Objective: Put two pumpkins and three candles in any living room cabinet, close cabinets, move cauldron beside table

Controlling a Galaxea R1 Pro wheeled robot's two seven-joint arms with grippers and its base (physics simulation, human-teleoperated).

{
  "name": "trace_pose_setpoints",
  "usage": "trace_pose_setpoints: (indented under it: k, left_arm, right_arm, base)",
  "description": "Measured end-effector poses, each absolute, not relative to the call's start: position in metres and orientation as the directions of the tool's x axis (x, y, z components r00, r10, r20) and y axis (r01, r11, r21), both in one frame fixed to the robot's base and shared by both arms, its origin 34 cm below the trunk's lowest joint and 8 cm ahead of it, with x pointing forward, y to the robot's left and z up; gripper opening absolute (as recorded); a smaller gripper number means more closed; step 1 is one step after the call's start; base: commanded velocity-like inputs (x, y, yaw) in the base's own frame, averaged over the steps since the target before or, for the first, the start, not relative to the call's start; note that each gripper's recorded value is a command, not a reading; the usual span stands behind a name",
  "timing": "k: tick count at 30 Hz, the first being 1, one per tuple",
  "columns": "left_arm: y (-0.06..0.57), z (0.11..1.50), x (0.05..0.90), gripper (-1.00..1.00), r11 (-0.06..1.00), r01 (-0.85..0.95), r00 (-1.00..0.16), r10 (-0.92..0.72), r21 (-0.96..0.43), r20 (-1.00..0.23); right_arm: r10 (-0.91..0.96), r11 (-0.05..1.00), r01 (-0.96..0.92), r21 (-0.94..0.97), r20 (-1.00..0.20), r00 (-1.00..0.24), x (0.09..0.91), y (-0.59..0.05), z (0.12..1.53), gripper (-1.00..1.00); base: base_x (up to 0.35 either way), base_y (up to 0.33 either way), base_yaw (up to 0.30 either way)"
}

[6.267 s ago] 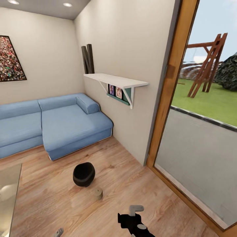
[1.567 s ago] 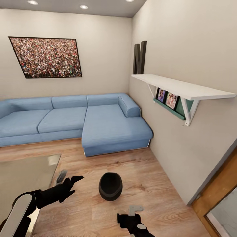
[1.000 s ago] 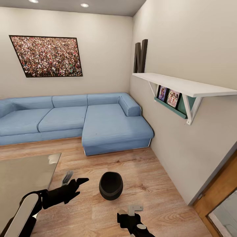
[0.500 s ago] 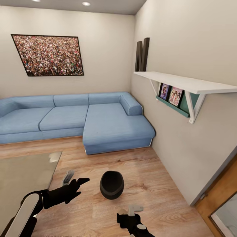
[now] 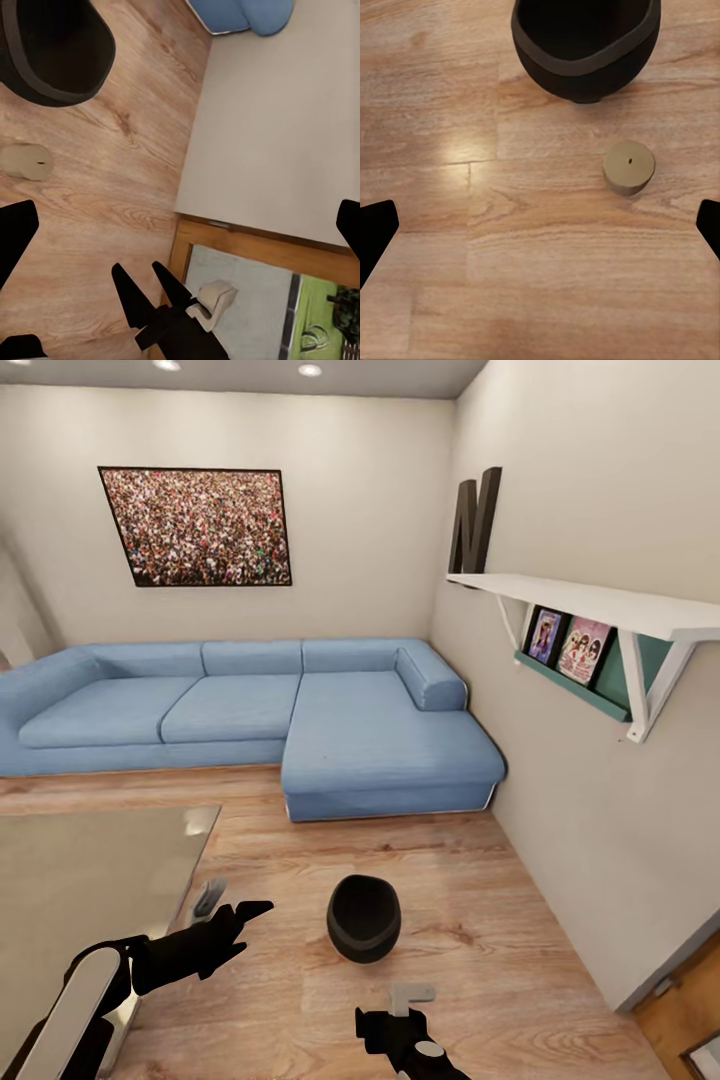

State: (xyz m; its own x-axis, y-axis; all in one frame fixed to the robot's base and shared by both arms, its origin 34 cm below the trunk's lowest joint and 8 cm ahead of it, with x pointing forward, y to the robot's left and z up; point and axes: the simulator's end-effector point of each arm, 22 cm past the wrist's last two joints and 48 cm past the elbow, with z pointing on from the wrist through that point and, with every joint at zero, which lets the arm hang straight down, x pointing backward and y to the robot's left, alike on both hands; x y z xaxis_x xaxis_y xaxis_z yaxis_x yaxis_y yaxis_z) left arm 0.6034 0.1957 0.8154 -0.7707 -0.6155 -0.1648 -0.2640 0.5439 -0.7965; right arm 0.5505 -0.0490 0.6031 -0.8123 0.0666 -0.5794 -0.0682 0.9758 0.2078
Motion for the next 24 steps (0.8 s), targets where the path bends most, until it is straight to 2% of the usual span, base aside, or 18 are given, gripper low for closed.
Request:
trace_pose_setpoints:
  k: [18,24]
  left_arm:
    - [0.196,0.79,0.603,1.0,0.544,-0.258,-0.769,-0.616,-0.799,-0.171]
    - [0.195,0.781,0.603,1.0,0.544,-0.254,-0.769,-0.615,-0.8,-0.173]
  right_arm:
    - [0.066,0.976,-0.069,0.206,-0.585,-0.808,0.552,-0.05,0.577,1.0]
    - [0.066,0.976,-0.07,0.206,-0.588,-0.806,0.553,-0.05,0.568,1.0]
  base:
    - [0.0,0.0,0.003]
    - [0.0,0.0,-0.097]
